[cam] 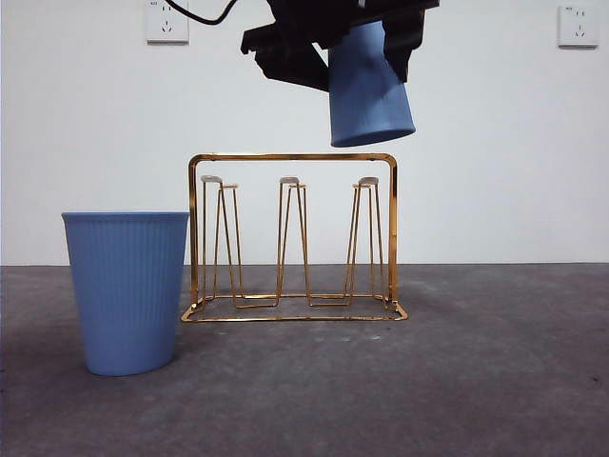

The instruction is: Pick up cup 1,put cup 1 in the cup rack,pick up cup 2,put cup 2 in the cup rack

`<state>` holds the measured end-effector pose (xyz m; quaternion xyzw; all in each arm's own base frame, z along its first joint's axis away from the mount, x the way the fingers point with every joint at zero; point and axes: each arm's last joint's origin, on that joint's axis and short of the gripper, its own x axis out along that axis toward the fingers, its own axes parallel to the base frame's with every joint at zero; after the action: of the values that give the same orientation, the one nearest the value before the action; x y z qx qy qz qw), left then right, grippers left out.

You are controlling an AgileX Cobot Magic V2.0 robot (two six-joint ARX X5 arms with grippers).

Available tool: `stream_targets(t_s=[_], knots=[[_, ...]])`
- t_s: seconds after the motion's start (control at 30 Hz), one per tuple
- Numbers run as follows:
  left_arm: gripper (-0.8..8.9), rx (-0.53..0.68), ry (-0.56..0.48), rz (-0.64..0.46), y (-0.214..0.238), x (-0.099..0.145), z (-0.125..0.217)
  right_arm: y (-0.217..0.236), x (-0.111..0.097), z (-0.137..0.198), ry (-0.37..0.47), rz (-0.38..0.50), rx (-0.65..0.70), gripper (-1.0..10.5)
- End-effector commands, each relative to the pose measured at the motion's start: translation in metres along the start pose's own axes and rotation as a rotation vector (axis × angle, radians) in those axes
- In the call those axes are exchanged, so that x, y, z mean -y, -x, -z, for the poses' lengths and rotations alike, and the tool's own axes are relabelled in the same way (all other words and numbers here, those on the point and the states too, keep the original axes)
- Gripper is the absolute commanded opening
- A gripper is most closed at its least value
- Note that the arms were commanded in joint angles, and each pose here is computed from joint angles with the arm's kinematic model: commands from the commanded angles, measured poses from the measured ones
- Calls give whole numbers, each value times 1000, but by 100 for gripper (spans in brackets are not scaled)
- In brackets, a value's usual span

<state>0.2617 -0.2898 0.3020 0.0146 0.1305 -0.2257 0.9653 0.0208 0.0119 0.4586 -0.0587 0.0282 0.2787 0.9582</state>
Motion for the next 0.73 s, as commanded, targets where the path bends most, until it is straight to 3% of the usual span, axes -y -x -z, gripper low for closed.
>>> stream_targets(t_s=[0.03, 0.73], knots=[[-8, -13, -13, -7, -9, 0, 8, -1, 0, 1, 6, 0, 1, 219], [-8, -136, -53, -40, -45, 1, 54, -1, 0, 3, 7, -2, -26, 218]])
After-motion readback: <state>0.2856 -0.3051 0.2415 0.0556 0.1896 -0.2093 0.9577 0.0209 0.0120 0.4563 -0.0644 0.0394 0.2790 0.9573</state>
